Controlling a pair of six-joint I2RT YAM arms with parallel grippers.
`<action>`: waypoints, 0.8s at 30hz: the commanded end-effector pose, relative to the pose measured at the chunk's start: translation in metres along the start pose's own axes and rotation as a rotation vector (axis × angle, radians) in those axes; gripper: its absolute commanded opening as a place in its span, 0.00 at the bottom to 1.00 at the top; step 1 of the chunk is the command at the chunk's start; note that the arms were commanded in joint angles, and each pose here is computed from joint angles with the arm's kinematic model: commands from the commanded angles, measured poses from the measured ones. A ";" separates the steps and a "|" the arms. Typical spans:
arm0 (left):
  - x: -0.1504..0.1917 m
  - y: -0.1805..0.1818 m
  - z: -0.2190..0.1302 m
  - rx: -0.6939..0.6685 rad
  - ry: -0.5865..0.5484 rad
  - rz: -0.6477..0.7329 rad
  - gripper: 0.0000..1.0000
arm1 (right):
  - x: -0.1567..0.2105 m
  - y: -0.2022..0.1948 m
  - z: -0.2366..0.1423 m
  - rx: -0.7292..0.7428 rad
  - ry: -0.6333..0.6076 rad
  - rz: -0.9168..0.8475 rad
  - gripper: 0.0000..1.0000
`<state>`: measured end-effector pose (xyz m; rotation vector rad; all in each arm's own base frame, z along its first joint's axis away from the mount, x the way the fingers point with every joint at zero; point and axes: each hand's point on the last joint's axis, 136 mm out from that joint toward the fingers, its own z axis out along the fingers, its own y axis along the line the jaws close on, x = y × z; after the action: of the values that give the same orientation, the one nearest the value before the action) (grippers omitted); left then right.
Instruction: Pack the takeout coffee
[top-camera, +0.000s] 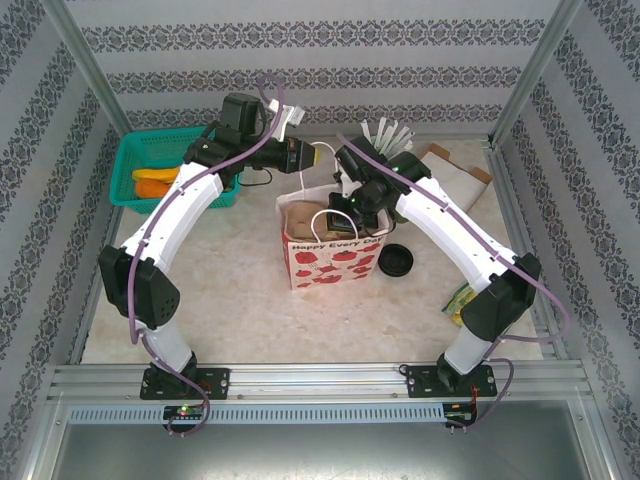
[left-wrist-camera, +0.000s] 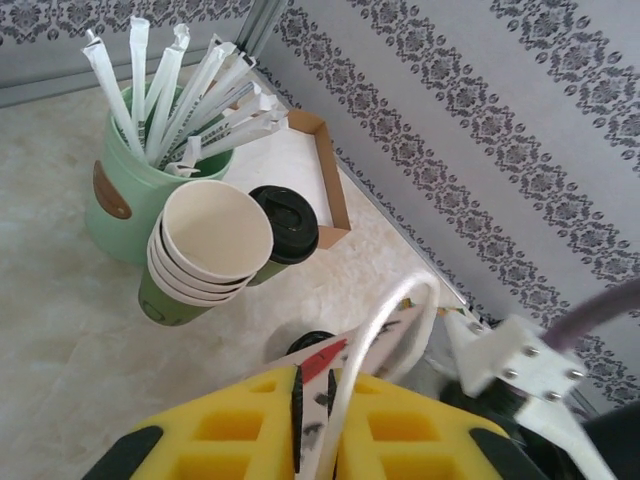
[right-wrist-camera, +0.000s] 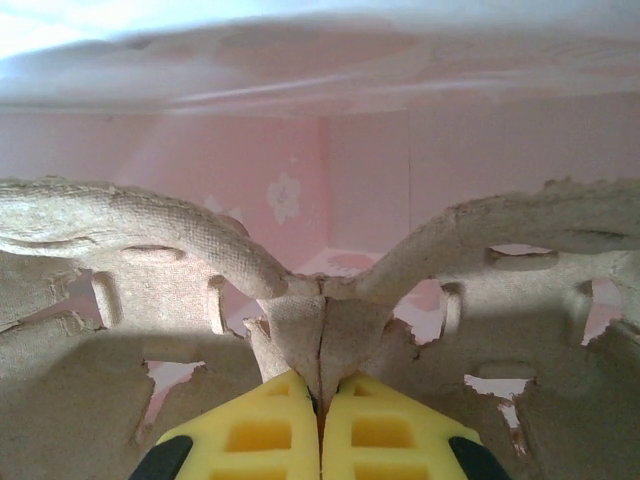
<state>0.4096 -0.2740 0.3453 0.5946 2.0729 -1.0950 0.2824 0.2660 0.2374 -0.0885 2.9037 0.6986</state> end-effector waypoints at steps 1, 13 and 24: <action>-0.006 -0.031 -0.031 0.040 -0.041 0.096 0.26 | -0.003 0.000 0.002 0.038 -0.012 0.009 0.00; 0.033 -0.070 -0.074 0.088 -0.052 0.265 0.47 | -0.012 0.006 -0.003 0.030 -0.031 0.022 0.00; 0.073 -0.116 -0.077 0.243 0.004 0.413 0.58 | -0.016 0.008 -0.008 0.016 -0.032 0.040 0.00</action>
<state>0.2762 -0.2552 0.3758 0.9621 1.8108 -1.0885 0.2940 0.2713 0.2482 -0.0488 2.8776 0.6904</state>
